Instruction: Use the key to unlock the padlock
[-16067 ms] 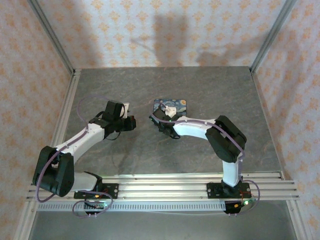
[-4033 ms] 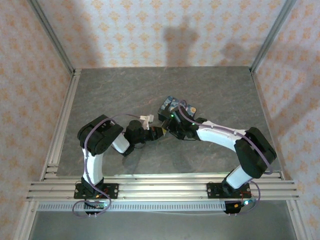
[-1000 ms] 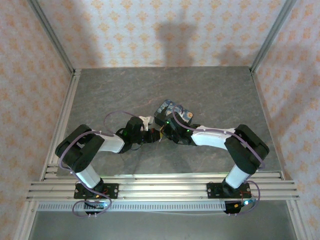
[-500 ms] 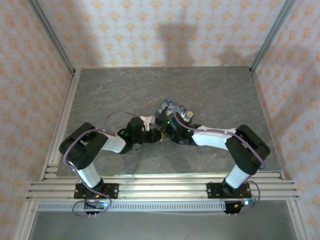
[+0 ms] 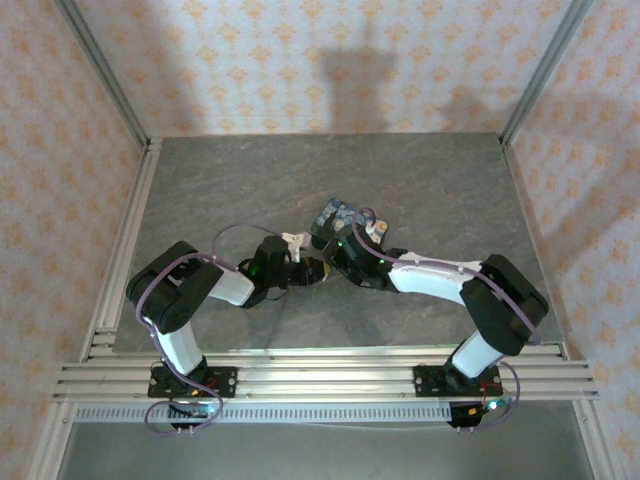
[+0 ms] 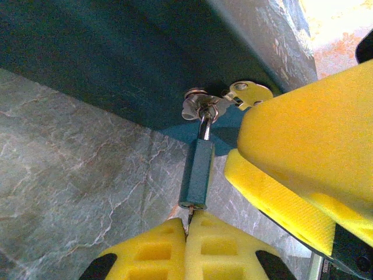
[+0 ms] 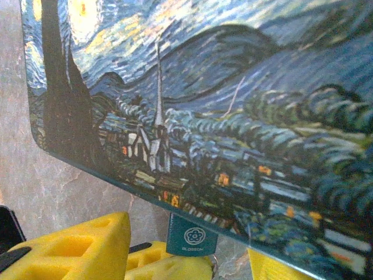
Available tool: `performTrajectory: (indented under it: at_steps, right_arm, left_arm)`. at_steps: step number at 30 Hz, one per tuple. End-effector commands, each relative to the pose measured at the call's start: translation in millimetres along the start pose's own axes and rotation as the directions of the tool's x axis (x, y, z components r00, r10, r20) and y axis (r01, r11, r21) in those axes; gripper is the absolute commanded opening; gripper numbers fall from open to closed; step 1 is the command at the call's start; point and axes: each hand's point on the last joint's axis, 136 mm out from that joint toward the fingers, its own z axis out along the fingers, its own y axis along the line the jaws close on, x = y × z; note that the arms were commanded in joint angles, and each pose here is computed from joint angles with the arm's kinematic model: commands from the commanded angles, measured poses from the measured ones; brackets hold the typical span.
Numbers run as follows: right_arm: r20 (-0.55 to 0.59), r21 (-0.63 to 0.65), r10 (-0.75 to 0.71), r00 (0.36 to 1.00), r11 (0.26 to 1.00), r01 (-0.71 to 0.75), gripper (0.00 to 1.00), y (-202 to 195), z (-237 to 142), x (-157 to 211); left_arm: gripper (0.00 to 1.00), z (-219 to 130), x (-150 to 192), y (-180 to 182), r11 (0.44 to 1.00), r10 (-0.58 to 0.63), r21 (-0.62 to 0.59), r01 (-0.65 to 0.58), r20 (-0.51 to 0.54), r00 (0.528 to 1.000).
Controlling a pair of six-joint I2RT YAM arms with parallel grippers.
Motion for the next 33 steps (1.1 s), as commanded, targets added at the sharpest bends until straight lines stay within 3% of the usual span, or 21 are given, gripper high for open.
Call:
performTrajectory:
  at_steps: [1,12,20,28,33]
  right_arm:
    - [0.019,0.031,-0.004,1.0,1.0,0.003,0.53,-6,6,-4]
    - [-0.006,0.032,0.003,1.0,0.999,-0.003,0.47,-3,20,1]
    - [-0.005,0.041,0.006,1.0,0.999,-0.005,0.17,-4,24,1]
    - [0.007,0.051,0.006,1.0,0.999,-0.006,0.01,-8,23,-1]
    - [0.029,0.041,0.021,0.999,0.999,-0.023,0.0,-8,20,-4]
  left_arm:
    - [0.0,2,-1,-7,0.999,0.019,0.035,-0.019,0.013,1.0]
    - [0.0,1,-2,-12,0.998,0.018,0.052,-0.018,0.006,1.0]
    - [0.0,-1,1,-12,0.998,0.036,0.046,-0.035,-0.011,0.999]
    - [0.0,-6,0,-17,0.997,0.069,0.034,-0.068,-0.019,0.997]
    - [0.31,-12,-1,-20,0.997,0.067,0.03,-0.067,-0.019,0.998]
